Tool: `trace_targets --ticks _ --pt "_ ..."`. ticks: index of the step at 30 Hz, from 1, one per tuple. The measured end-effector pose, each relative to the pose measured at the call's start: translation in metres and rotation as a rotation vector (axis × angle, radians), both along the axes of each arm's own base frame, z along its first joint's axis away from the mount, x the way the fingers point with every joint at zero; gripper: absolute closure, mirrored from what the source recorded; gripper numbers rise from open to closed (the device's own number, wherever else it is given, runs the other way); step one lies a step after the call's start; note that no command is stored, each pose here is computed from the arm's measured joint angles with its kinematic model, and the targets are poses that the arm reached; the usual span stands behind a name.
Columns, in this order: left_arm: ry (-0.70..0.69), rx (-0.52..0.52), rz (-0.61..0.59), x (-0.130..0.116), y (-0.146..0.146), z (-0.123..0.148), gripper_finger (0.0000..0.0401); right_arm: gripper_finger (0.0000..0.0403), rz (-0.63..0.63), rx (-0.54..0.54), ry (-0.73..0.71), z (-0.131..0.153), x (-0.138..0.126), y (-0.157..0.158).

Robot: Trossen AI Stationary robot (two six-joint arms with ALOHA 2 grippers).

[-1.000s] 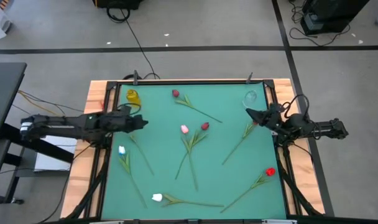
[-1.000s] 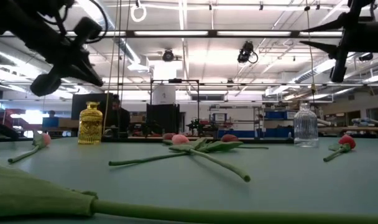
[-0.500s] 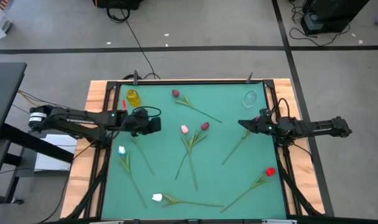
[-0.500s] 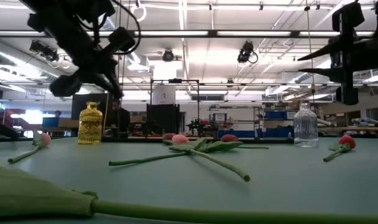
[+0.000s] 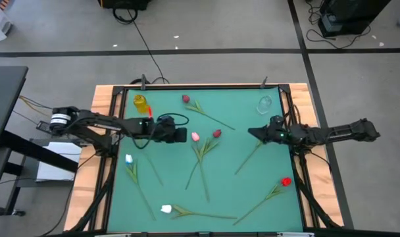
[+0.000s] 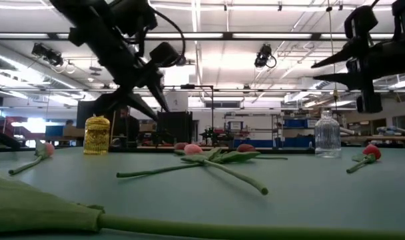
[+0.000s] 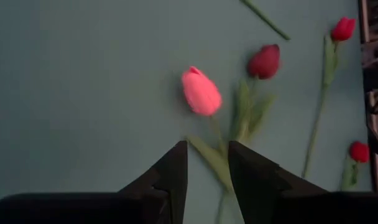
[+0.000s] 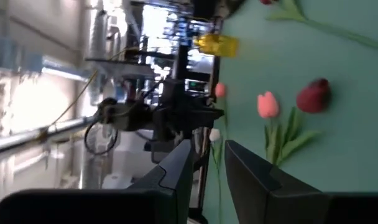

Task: Sort flowers into vase by color
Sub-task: Put the left pink flower into the transparent vase

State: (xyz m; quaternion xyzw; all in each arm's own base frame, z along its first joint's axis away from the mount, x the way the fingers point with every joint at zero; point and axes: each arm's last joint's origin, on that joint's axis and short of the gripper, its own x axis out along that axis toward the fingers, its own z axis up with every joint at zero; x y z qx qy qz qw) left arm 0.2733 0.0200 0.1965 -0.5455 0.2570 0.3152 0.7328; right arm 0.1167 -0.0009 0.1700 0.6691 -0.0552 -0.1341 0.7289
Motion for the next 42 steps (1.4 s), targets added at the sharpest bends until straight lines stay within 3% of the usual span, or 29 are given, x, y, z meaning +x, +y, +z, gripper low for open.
trace_targets --ticks 5,11,15,19,23,28,31,35,42 --pt "0.164 -0.076 -0.027 0.002 -0.004 0.0 0.028 0.0299 0.02 0.096 0.075 -0.01 0.006 0.002" --pt "0.6 -0.121 -0.062 -0.036 -0.018 0.007 0.0291 0.0299 0.062 0.106 0.149 -0.009 0.015 0.004" --pt "0.675 -0.15 0.004 -0.059 -0.03 0.007 0.0291 0.0299 0.073 0.106 0.2 -0.013 0.019 0.004" --pt "0.751 -0.244 0.062 -0.09 -0.046 -0.016 0.0291 0.0299 0.101 0.111 0.238 -0.017 0.021 0.005" --pt "0.711 -0.342 0.169 -0.109 -0.057 -0.023 0.0291 0.0299 0.131 0.112 0.252 -0.019 0.022 0.006" --pt "0.614 -0.27 0.325 -0.113 -0.056 -0.018 0.0291 0.0299 0.139 0.1 0.257 -0.019 0.022 0.006" --pt "0.602 -0.249 0.34 -0.115 -0.052 -0.029 0.0291 0.0299 0.131 0.1 0.265 -0.02 0.022 0.005" --pt "0.566 -0.346 0.393 -0.12 -0.046 -0.054 0.0291 0.0299 0.136 0.107 0.281 -0.022 0.022 0.004" --pt "0.526 -0.377 0.45 -0.116 -0.043 -0.053 0.0291 0.0299 0.207 0.132 0.283 -0.022 0.023 0.005"
